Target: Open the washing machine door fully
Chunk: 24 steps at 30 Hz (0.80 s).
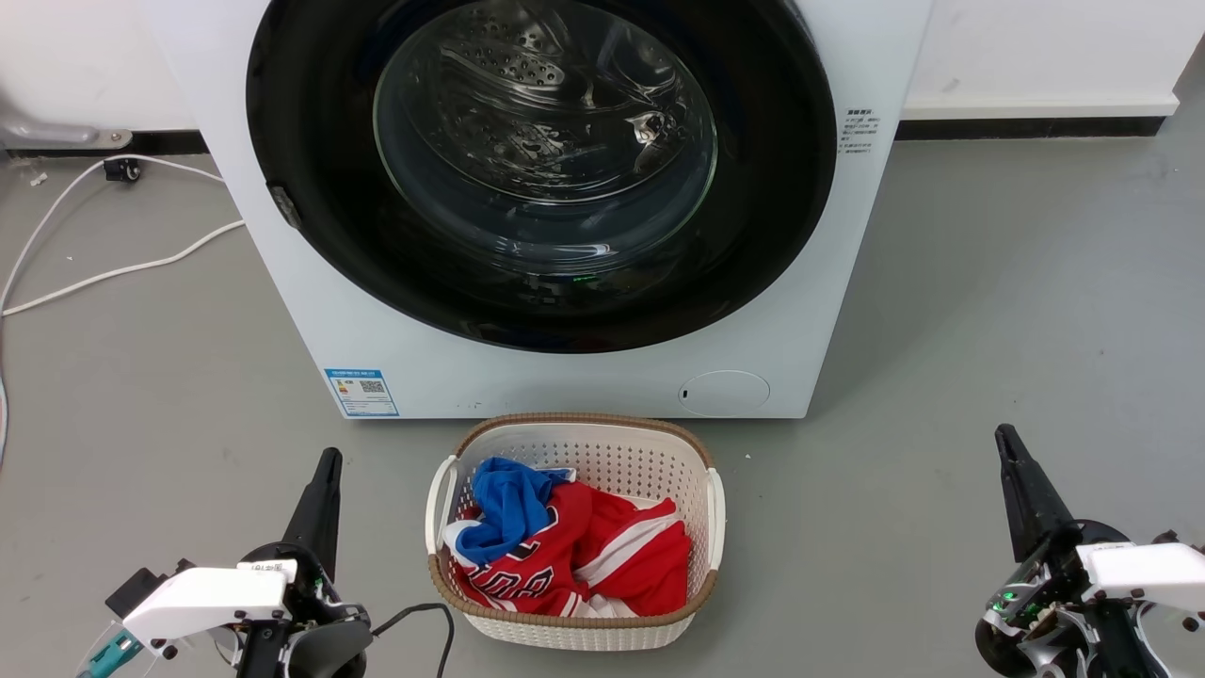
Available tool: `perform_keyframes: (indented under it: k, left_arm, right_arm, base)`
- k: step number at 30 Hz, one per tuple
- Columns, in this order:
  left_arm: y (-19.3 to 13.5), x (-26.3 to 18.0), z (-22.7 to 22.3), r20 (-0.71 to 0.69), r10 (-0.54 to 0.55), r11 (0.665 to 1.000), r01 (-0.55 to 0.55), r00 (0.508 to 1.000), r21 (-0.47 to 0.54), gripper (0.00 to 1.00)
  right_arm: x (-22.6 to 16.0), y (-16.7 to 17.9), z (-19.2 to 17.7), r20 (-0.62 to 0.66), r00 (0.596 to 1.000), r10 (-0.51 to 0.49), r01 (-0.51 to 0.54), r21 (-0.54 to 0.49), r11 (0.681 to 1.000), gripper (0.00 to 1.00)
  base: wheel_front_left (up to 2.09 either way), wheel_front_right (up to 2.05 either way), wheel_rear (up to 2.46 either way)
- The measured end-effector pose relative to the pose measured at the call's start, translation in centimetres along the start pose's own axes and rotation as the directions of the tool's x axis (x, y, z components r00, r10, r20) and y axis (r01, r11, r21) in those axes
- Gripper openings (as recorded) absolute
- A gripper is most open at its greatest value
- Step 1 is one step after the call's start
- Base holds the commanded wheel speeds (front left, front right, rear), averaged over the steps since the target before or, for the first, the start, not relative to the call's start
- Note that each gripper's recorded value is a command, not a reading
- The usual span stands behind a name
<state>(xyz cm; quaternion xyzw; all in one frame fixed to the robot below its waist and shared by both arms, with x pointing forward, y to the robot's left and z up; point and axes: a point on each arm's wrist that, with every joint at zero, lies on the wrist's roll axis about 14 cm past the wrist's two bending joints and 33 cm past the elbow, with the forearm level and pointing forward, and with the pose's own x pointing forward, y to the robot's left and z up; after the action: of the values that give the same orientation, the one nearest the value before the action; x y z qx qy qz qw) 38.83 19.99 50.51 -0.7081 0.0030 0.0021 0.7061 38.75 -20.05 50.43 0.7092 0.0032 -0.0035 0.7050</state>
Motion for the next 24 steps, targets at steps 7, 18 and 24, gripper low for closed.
perform_keyframes:
  k: [7, 18, 24]
  left_arm:
    - [0.0, 0.0, 0.0, 0.000, 0.000, 1.000, 0.000, 1.000, 0.000, 0.00]
    - [2.3, -1.0, -0.1, 0.002, 0.067, 0.998, -0.067, 0.998, -0.005, 1.00]
    - [1.9, -1.0, 0.3, 0.026, 0.058, 0.997, -0.059, 0.998, 0.042, 1.00]
  right_arm:
    - [0.0, 0.0, 0.0, 0.000, 1.000, 0.000, 0.000, -0.003, 1.000, 0.00]
    - [-1.0, -2.3, 0.0, 0.006, 0.998, -0.068, 0.068, 0.003, 0.998, 1.00]
    - [-1.2, -2.2, 0.4, 0.031, 0.997, -0.068, 0.070, -0.056, 0.996, 1.00]
  base:
    - [0.00, 0.00, 0.00]
    - [0.00, 0.00, 0.00]
    - [0.00, 0.00, 0.00]
